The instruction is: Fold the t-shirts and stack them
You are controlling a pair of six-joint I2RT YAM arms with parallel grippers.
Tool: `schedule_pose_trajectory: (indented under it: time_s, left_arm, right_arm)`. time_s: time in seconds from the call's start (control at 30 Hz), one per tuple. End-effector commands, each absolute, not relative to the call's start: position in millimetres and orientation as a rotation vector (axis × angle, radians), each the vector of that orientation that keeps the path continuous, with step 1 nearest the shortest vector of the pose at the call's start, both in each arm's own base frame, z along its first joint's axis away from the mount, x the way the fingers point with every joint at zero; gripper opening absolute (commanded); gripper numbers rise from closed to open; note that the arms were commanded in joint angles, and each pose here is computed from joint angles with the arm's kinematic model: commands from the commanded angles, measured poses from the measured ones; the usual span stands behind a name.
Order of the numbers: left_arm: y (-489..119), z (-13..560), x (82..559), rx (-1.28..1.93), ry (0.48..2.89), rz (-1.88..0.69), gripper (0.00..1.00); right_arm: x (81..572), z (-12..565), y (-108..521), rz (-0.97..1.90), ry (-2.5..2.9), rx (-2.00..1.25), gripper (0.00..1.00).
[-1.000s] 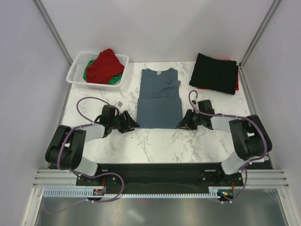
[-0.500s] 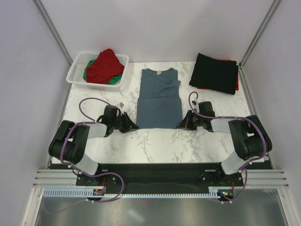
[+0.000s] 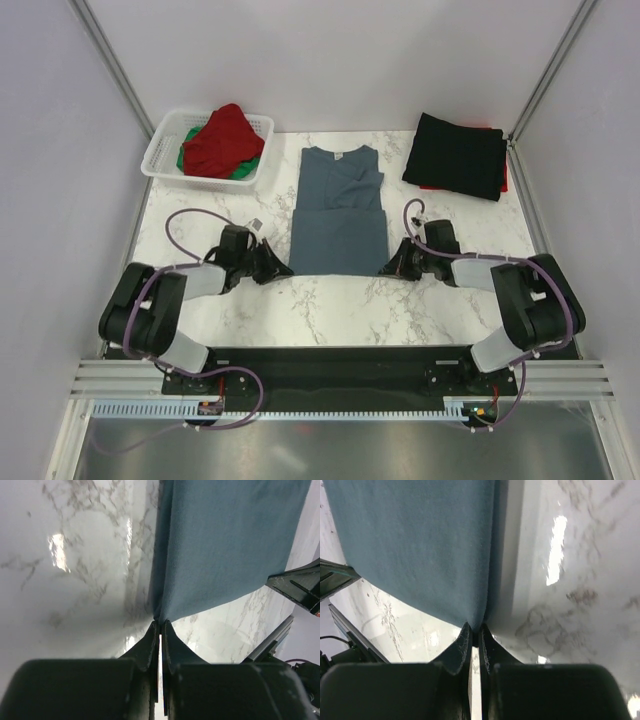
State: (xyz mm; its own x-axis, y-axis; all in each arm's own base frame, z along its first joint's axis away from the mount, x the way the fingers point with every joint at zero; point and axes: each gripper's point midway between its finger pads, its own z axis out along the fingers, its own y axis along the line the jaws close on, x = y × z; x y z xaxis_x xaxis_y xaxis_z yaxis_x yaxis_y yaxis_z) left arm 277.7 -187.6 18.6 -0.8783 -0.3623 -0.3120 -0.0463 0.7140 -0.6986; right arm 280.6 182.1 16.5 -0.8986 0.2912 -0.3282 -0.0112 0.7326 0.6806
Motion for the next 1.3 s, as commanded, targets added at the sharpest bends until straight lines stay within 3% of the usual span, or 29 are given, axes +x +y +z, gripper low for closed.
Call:
schedule_pose_trajectory:
  time_s: [0.0,0.2,0.73,0.87,1.27]
  left_arm:
    - [-180,24,259,-0.371,2.494,-0.953,0.02]
    - [-184,56,217,-0.344,2.490,-0.917,0.02]
    - [-174,164,117,-0.391,2.385,-1.142,0.02]
    - [-165,199,129,-0.338,2.318,-1.052,0.02]
    - [-169,209,194,-0.298,2.319,-0.789,0.02]
  right_arm:
    - [251,6,165,0.882,2.628,0.272,0.00]
    - [224,43,164,0.928,2.616,0.303,0.00]
    - [117,158,139,0.952,2.567,0.303,0.00]
    - [125,182,134,0.895,2.534,0.272,0.00]
    - [212,199,130,0.656,2.516,0.213,0.00]
